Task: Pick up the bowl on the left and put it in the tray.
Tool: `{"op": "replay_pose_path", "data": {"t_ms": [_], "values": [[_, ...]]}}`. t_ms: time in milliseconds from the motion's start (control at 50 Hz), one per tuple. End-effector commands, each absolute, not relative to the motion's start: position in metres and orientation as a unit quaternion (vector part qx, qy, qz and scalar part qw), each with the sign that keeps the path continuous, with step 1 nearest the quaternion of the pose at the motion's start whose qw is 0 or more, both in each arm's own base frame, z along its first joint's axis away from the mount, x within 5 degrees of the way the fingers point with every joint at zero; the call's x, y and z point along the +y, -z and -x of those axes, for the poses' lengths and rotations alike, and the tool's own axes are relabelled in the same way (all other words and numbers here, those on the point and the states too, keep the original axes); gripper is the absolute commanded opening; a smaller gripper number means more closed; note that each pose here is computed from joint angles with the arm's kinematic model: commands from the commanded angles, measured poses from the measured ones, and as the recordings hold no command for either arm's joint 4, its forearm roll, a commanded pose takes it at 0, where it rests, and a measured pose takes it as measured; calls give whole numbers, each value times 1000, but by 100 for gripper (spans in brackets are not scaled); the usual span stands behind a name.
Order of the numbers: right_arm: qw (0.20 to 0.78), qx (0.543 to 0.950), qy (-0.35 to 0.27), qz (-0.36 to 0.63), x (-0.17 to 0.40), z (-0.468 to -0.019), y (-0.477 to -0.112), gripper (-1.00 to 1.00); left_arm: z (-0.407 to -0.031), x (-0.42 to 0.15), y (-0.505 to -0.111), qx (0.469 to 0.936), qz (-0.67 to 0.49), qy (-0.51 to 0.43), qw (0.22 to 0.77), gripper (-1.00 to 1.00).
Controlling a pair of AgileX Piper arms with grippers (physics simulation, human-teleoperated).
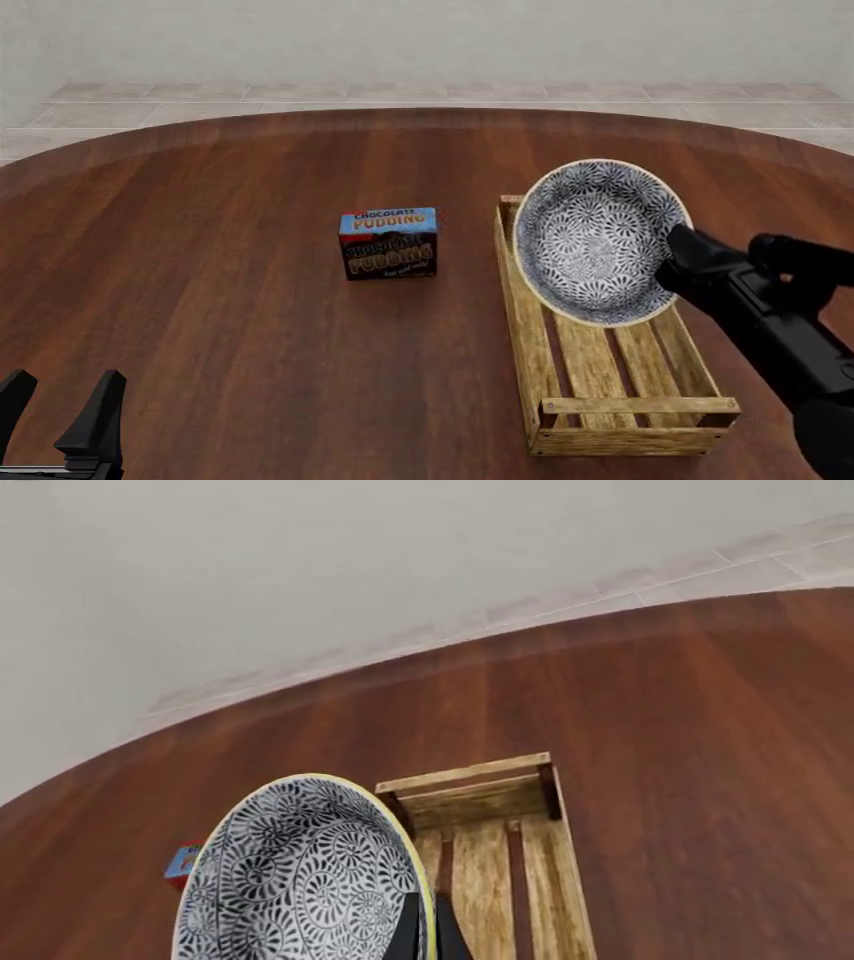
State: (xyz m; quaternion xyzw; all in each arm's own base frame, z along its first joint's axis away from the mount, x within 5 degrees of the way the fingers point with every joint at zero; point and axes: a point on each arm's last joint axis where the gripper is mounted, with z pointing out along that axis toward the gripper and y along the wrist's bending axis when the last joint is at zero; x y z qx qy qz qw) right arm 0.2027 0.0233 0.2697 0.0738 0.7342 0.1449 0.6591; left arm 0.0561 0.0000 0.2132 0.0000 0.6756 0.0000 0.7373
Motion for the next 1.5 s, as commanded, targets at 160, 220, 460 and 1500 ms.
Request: {"op": "replay_pose_path", "data": {"t_ms": [160,220,460,1500], "values": [[649,740,-139,-109,13,-198,-259,-100,-56,0,-213,676,0,0,737,100],[648,741,-138,-109,12,-196,-259,-100,-56,0,-213,676,0,0,737,100],[645,742,-141,-112,12,-193,-257,-100,-56,0,-213,676,0,0,737,100],[622,763,-128,-122,9,-194,-224,-100,-56,0,-213,676,0,0,737,100]]}}
